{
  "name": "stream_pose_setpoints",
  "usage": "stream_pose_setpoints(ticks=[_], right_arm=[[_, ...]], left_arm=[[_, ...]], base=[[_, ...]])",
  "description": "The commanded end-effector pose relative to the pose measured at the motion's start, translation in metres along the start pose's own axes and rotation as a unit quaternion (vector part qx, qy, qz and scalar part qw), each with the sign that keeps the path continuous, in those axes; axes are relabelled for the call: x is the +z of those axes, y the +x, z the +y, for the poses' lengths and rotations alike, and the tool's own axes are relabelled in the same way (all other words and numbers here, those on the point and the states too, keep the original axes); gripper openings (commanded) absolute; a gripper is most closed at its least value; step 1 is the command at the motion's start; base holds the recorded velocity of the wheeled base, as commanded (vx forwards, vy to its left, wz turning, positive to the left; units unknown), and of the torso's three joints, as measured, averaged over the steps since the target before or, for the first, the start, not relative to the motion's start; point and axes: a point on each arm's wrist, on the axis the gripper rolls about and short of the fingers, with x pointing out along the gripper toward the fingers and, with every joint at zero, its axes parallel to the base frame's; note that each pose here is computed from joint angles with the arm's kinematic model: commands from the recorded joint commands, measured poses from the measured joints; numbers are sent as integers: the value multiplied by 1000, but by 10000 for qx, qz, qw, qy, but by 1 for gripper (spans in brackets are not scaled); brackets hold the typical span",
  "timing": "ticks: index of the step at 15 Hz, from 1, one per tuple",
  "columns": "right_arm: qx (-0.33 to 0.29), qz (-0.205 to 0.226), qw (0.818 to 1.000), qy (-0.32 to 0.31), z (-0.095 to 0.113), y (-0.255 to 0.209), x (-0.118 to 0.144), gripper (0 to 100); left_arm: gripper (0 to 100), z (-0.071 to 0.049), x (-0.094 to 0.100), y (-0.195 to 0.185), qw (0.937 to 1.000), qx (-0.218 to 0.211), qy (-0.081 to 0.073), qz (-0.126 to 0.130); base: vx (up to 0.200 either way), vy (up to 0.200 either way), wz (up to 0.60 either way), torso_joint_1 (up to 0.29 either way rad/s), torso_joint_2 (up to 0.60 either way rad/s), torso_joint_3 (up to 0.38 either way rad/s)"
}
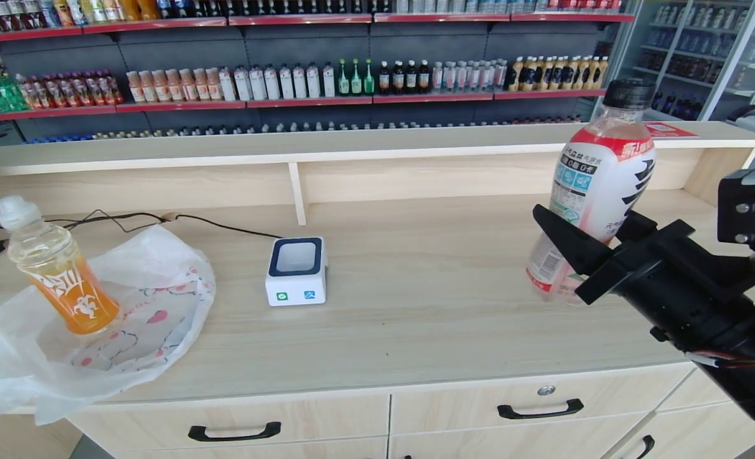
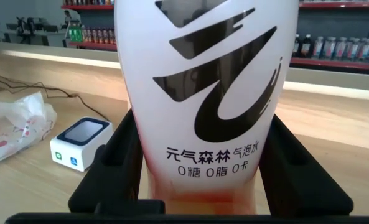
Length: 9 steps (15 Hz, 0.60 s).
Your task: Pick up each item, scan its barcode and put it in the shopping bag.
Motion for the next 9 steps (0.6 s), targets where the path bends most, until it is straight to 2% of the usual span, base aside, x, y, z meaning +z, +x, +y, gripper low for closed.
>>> stream_pose_setpoints(ticks=[1,9], right_arm=[[-21,12,10000,-3,-1,-1,-1,0],[-21,-96,9999,68,-1,-1,4,0]], left_arm=[[100,0,0,0,10000,6,-13,4],[100,0,0,0,10000,6,-20,-4]], base=[[0,200,0,2,7,-2],[0,200,0,2,1,4]])
